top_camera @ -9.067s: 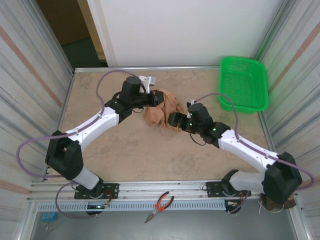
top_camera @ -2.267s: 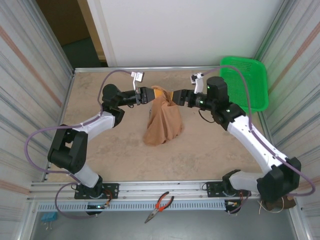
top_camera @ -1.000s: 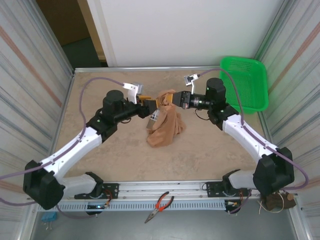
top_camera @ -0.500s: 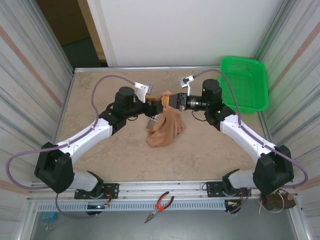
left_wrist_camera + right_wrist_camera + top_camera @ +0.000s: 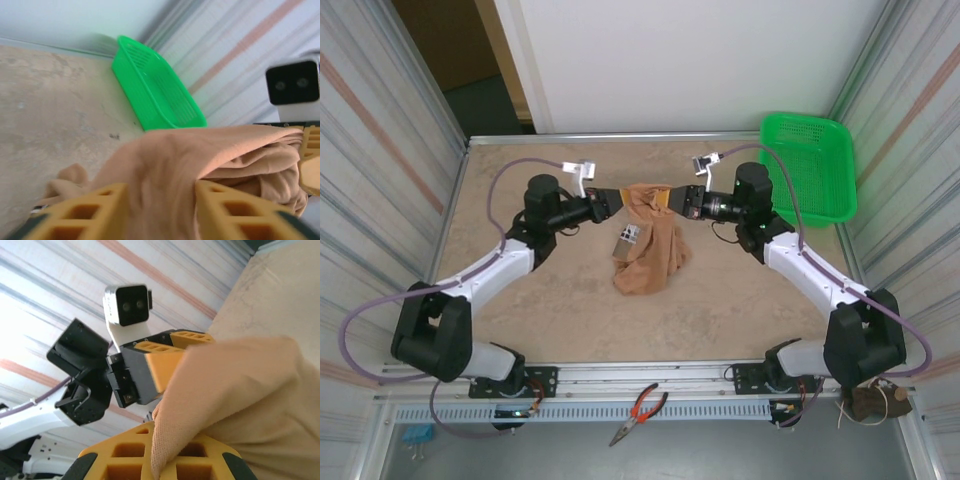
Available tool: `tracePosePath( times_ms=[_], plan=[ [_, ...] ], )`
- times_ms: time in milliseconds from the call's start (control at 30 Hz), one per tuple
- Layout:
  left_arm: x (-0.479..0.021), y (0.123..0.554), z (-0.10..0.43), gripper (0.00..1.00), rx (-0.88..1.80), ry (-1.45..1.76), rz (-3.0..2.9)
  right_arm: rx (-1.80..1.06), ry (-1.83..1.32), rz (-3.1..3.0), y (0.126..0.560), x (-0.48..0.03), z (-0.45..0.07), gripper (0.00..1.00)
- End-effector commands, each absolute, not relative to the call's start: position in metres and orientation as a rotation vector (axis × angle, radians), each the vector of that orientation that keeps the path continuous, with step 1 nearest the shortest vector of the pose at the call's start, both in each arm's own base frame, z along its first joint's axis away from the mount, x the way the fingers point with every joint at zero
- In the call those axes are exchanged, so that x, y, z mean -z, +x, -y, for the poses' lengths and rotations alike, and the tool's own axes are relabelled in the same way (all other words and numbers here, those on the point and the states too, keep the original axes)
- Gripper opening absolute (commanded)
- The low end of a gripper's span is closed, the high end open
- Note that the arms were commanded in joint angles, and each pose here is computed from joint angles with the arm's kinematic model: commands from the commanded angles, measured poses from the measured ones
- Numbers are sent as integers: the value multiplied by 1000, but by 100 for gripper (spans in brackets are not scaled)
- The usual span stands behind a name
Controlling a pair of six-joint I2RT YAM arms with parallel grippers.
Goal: Fold the inside-out t-shirt
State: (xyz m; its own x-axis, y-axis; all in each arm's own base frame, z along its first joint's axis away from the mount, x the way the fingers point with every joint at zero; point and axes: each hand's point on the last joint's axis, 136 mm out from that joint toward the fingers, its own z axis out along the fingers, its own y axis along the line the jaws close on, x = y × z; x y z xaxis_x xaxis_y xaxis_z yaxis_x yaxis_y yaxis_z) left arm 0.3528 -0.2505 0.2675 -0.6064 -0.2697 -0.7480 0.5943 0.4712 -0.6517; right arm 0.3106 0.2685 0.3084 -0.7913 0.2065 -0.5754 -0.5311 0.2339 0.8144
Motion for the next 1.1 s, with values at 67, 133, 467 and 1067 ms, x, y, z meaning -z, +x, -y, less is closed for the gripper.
tracePosePath(
  times_ms=[67,133,467,1067],
  plan=[
    [-306,331,238,51,1299,251,-1749,-1657,-368,-1786,301,-348,-267,0],
    [-315,321,241,49,1340,252,-1702,-1659,-369,-1782,301,-349,-269,0],
    [-339,299,298,42,1540,390,-1617,-1677,-383,-1774,300,-352,-277,0],
    [-338,302,324,25,1618,420,-1599,-1680,-373,-1786,303,-346,-283,0]
  ],
)
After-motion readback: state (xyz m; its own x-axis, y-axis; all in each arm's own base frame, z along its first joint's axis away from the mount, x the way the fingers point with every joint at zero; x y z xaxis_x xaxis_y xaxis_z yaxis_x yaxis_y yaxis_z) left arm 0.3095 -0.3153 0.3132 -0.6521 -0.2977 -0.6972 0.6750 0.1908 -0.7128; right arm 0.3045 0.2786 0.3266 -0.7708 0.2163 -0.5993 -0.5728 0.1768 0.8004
